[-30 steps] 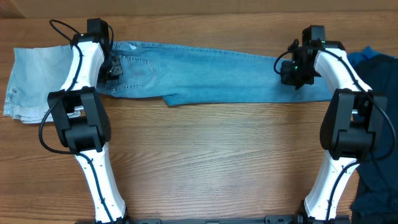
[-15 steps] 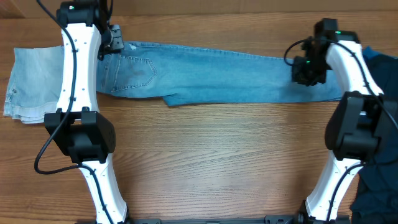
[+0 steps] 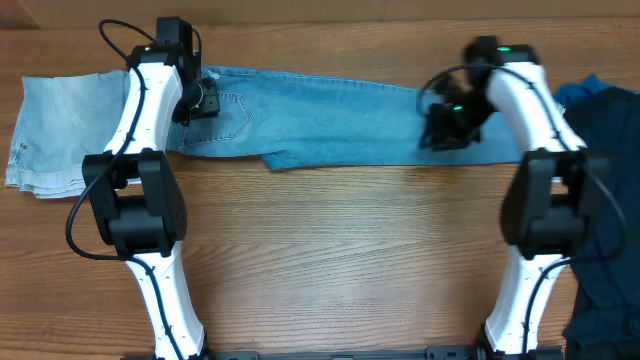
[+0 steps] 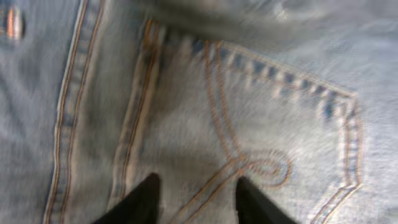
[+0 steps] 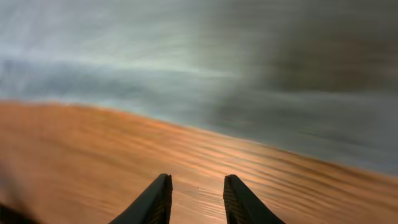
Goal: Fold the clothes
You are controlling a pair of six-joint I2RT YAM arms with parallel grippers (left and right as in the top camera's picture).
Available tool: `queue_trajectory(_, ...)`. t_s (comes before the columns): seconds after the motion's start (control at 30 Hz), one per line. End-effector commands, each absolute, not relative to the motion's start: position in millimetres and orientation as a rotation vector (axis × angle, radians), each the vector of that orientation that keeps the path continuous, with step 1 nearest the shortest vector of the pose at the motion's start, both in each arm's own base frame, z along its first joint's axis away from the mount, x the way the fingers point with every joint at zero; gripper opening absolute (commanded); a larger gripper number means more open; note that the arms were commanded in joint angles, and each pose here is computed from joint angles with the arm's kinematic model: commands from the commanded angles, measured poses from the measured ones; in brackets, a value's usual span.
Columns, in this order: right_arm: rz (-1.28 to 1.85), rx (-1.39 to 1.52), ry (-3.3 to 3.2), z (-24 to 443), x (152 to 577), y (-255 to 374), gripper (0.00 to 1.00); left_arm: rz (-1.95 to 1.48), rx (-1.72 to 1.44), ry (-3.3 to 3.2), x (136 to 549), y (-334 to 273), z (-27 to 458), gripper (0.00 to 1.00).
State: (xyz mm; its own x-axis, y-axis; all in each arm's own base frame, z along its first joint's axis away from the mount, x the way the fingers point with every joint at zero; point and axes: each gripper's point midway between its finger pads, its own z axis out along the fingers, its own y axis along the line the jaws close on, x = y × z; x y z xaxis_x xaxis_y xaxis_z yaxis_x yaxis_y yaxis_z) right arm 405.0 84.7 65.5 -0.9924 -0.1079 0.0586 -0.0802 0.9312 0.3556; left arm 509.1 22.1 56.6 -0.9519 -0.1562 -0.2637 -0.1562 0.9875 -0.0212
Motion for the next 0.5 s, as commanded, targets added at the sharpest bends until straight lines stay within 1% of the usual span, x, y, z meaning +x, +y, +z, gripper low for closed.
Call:
queue_trajectory(0.0, -0.545, 0.593, -3.008, 83.2, 390.0, 160.9, 0.32, -0.061, -0.030, 2.813, 523.4, 13.7, 59.3, 0.37)
queue_trajectory(0.03, -0.501, 0.659, -3.006, 81.6, 386.5, 173.1, 0.31, -0.056, -0.005, 2.802, 526.3, 13.7, 59.4, 0.38)
queue_trajectory(0.07, -0.314, 0.698, -3.047, 75.9, 385.0, 188.1, 0.31, -0.046, 0.045, 2.788, 530.9, 13.9, 57.1, 0.38)
queue_trajectory(0.13, -0.045, 0.749, -3.160, 74.2, 391.2, 215.7, 0.31, -0.033, 0.131, 2.794, 534.7, 14.0, 40.8, 0.39)
queue_trajectory(0.23, 0.201, 0.834, -3.298, 81.4, 399.7, 248.6, 0.37, -0.033, 0.160, 2.822, 532.6, 15.0, 24.1, 0.40)
queue_trajectory(0.27, 0.206, 0.872, -3.324, 83.6, 398.4, 262.7, 0.41, -0.032, 0.160, 2.825, 532.8, 15.1, 21.4, 0.40)
queue_trajectory(0.33, 0.124, 0.997, -3.323, 85.0, 390.2, 291.7, 0.56, -0.030, 0.170, 2.821, 535.9, 15.3, 14.1, 0.41)
queue_trajectory(0.4, 0.159, 1.273, -3.216, 84.6, 381.7, 301.0, 0.77, -0.032, 0.170, 2.835, 536.1, 15.3, 1.4, 0.42)
queue_trajectory(0.47, 0.175, 1.476, -3.118, 84.3, 377.5, 306.0, 0.81, -0.035, 0.170, 2.851, 535.2, 15.3, -11.1, 0.44)
